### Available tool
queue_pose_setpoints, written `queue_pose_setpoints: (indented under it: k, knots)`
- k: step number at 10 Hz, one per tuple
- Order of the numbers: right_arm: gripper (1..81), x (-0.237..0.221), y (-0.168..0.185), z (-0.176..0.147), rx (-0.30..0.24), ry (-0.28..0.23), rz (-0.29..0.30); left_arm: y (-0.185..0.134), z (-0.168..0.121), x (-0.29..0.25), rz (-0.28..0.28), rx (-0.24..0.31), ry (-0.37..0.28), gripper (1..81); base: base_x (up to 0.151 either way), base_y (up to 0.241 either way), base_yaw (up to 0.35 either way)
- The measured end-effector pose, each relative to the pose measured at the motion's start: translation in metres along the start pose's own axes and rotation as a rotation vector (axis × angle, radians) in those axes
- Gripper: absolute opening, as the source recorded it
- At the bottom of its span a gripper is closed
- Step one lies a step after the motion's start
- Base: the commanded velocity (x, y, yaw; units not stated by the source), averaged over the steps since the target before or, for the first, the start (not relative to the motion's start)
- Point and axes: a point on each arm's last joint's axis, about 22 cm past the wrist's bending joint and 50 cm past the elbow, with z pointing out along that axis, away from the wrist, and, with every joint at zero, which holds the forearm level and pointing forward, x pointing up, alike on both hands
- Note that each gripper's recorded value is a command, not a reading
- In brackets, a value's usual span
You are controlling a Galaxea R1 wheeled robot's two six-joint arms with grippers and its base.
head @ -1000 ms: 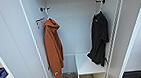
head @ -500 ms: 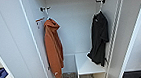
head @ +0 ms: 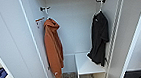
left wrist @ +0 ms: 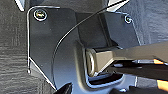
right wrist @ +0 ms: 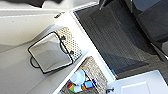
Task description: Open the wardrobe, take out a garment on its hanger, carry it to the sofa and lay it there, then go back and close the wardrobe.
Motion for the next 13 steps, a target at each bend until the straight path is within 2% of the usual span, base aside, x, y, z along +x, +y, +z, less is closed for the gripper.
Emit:
queue_pose_setpoints:
  k: [1,2,3,7,9,11,13]
  knots:
    - [81.1,-0.006,0.01,0.0,-0.034,-0.038,0.033,0.004,0.001,0.0,0.0,-0.005,0.0,81.1,0.0,0.0,0.0]
    - [81.1,-0.018,0.016,-0.001,-0.06,-0.09,0.109,0.004,0.001,0.0,0.0,-0.006,0.0,81.1,0.0,0.0,0.0]
    - [81.1,-0.029,0.016,-0.002,-0.068,-0.122,0.149,0.002,0.001,0.0,0.0,-0.003,0.0,81.1,0.0,0.0,0.0]
    - [81.1,-0.1,0.012,-0.009,-0.05,-0.229,0.326,0.002,0.001,0.004,0.011,-0.005,0.004,81.1,0.0,0.0,0.0]
    - [81.1,-0.102,0.002,-0.009,0.002,-0.211,0.43,0.001,0.001,0.008,0.016,-0.005,0.009,81.1,0.0,0.0,0.0]
    - [81.1,-0.112,-0.017,-0.012,0.079,-0.188,0.581,0.001,0.001,0.008,0.017,-0.007,0.011,81.1,0.0,0.0,0.0]
    - [81.1,-0.149,-0.032,-0.022,0.13,-0.19,0.724,0.001,0.002,0.012,0.019,-0.008,0.016,81.1,0.0,0.0,0.0]
